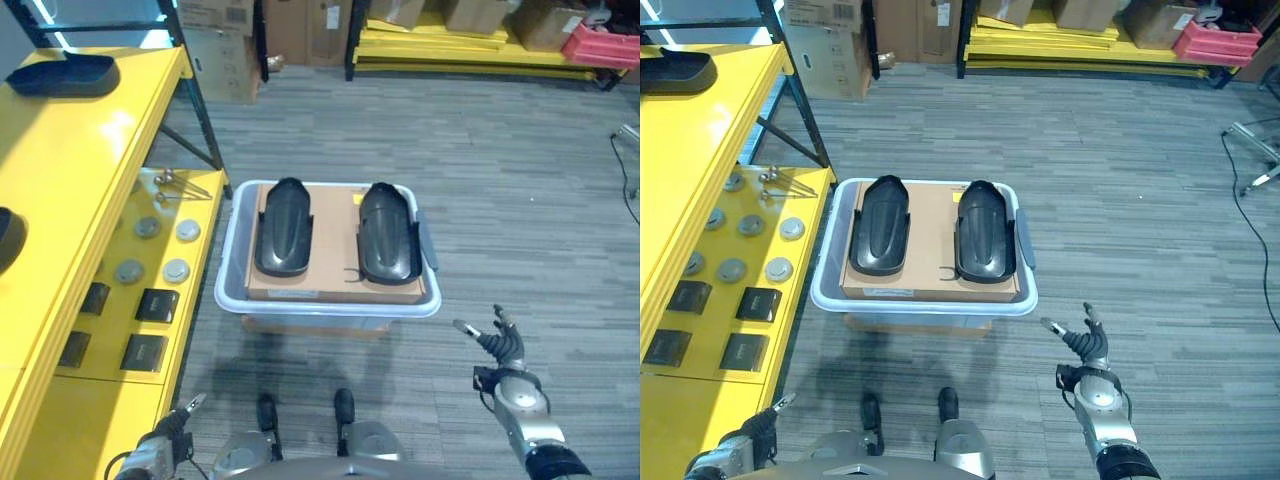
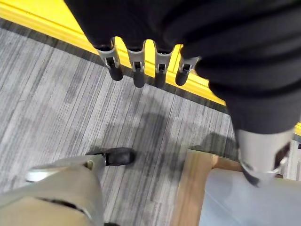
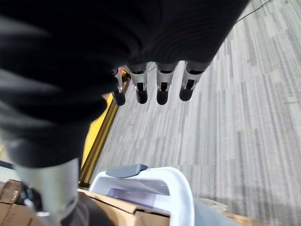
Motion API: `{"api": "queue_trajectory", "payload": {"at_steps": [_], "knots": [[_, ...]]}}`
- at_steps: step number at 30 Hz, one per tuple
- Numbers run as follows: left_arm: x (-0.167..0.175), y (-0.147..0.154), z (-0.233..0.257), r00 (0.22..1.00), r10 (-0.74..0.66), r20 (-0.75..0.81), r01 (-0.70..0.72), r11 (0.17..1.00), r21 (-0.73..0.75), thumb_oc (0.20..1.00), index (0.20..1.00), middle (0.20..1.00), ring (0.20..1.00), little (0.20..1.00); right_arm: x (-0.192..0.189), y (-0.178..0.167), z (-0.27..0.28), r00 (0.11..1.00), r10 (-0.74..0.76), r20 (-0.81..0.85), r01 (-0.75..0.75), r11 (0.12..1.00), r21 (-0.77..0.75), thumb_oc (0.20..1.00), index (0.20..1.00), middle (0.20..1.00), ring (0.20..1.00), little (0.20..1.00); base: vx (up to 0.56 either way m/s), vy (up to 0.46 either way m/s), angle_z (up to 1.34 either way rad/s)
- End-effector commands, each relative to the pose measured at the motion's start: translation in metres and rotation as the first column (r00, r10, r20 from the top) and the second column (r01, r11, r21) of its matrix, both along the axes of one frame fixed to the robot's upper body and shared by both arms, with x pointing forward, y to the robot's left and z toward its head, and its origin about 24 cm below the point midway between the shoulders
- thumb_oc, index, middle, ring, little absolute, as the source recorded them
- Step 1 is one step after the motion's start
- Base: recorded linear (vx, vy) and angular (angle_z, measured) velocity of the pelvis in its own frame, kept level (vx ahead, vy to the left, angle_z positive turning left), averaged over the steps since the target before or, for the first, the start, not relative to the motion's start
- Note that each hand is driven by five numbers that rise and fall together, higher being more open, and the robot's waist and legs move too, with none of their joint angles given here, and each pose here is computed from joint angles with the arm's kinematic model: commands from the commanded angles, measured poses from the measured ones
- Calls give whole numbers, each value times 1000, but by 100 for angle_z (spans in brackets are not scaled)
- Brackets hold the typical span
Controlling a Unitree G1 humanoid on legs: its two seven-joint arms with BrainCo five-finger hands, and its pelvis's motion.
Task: Move parts from the plastic box to the shelf.
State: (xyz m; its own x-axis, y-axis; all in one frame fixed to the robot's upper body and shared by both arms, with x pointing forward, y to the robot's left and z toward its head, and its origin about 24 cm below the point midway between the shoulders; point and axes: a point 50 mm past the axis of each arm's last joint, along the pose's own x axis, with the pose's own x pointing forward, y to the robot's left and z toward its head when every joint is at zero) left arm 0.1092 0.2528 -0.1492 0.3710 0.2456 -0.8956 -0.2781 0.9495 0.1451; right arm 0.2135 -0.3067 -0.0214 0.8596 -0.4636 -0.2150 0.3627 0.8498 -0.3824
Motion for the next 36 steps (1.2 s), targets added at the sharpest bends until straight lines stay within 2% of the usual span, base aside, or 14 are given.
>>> {"api": "queue_trajectory", "payload": {"at_steps": [1, 6, 11, 15, 20, 23, 24, 28, 29, 31, 36], "knots": [[24, 2, 7, 994, -95, 52, 94, 995, 19, 1000, 1000, 1000, 1000, 1000, 45, -18, 56, 985, 53, 166, -37, 994, -99, 1000, 1000, 1000, 1000, 1000, -147, 37, -4], [56, -9, 17, 967, -231, 104, 226, 973, 55, 1000, 1000, 1000, 1000, 1000, 93, -23, 110, 964, 42, 262, 1, 987, -162, 1000, 1000, 1000, 1000, 1000, -139, -12, 4], [88, -15, 30, 958, -217, 189, 212, 976, 49, 1000, 1000, 1000, 1000, 1000, 131, -21, 178, 921, -9, 389, 86, 980, -180, 1000, 1000, 1000, 1000, 1000, -120, 4, 8], [92, -21, 31, 952, -231, 201, 226, 973, 47, 1000, 1000, 1000, 1000, 1000, 140, -23, 198, 916, -79, 392, 164, 968, -188, 1000, 1000, 1000, 1000, 1000, -58, 22, 9], [102, -26, 35, 944, -244, 222, 242, 970, 39, 1000, 1000, 1000, 1000, 1000, 145, -30, 200, 923, -230, 310, 296, 937, -185, 1000, 1000, 1000, 1000, 1000, -42, 26, 6], [104, -31, 35, 931, -286, 226, 281, 958, 57, 1000, 1000, 1000, 1000, 1000, 146, -30, 189, 920, -295, 257, 336, 932, -133, 1000, 1000, 1000, 1000, 1000, -24, 24, 7], [104, -31, 35, 930, -289, 226, 283, 957, 58, 1000, 1000, 1000, 1000, 1000, 146, -30, 189, 921, -298, 251, 338, 932, -132, 1000, 1000, 1000, 1000, 1000, -18, 35, 4], [110, -38, 38, 916, -312, 252, 308, 950, 56, 1000, 1000, 1000, 1000, 1000, 143, -29, 153, 957, -284, 53, 288, 955, -76, 1000, 1000, 1000, 1000, 1000, -11, 39, 4], [110, -38, 38, 914, -314, 257, 310, 949, 55, 1000, 1000, 1000, 1000, 1000, 143, -28, 147, 964, -264, 17, 265, 962, -64, 200, 200, 200, 200, 200, -9, 17, 4], [109, -37, 38, 911, -317, 262, 314, 948, 56, 1000, 1000, 1000, 1000, 1000, 139, -27, 127, 970, -232, -77, 230, 973, -33, 200, 200, 200, 200, 200, -6, 12, 4], [103, -32, 36, 913, -321, 252, 315, 947, 66, 1000, 1000, 1000, 1000, 1000, 129, -30, 104, 968, -229, -107, 233, 972, 29, 200, 200, 200, 200, 200, 0, -2, 2]]}}
